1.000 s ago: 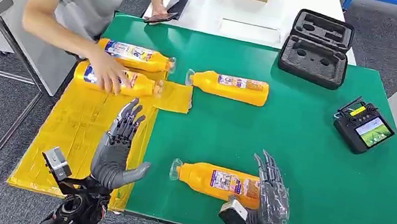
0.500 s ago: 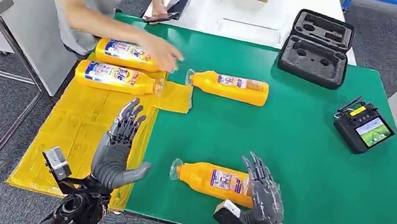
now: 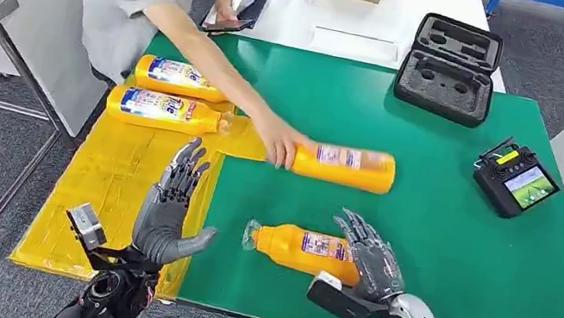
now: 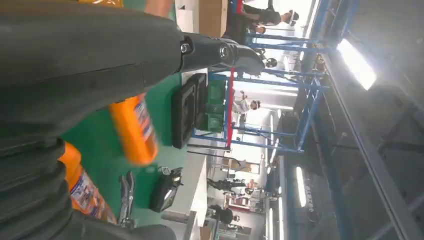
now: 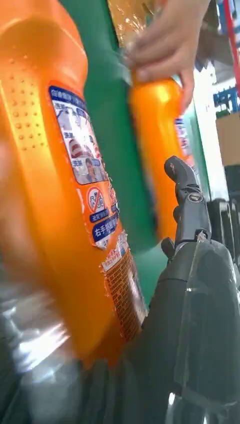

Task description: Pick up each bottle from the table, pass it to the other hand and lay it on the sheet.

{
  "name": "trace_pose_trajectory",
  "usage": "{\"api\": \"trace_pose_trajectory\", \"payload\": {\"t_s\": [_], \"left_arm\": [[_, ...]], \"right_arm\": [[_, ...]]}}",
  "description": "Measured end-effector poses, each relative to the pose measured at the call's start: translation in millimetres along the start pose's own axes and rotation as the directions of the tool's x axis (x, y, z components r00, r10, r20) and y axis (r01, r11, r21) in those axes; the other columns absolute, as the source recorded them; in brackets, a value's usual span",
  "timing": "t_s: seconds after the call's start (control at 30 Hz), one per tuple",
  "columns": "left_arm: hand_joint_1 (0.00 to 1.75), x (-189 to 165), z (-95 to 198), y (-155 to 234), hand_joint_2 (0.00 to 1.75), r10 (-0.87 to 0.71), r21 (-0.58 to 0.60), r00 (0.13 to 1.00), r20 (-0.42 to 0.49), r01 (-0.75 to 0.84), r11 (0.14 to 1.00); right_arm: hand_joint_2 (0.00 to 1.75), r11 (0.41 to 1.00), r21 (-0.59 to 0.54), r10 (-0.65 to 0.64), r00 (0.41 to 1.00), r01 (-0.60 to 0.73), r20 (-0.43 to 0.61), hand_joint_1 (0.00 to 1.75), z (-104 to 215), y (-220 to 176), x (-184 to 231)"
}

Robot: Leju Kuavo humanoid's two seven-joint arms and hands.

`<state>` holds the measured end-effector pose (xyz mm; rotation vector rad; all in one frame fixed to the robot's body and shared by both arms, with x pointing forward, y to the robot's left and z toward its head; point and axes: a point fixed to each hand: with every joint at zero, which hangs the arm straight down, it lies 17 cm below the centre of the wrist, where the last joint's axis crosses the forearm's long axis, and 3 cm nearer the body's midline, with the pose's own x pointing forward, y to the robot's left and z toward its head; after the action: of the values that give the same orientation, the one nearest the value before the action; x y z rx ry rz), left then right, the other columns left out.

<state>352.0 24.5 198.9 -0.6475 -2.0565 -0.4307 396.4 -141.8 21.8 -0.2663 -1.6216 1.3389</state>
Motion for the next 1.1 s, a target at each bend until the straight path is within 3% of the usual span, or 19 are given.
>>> {"api": "trace_pose_trajectory", "payload": {"t_s": [0.53, 1.1], "left_arm": [[0.00, -6.5, 3.0, 2.2, 1.75, -0.027, 0.010, 0.999, -0.018, 0.028, 1.000], [0.00, -11.6, 5.9, -4.3, 1.75, -0.027, -0.005, 0.999, -0.032, 0.027, 1.000]], "right_arm": [[1.75, 0.987, 0.125, 0.102, 0.995, -0.102, 0.007, 0.00, -8.9, -13.0, -45.4], [1.75, 0.975, 0.186, 0.121, 0.993, -0.121, 0.016, 0.00, -5.9, -13.1, -55.8]]}}
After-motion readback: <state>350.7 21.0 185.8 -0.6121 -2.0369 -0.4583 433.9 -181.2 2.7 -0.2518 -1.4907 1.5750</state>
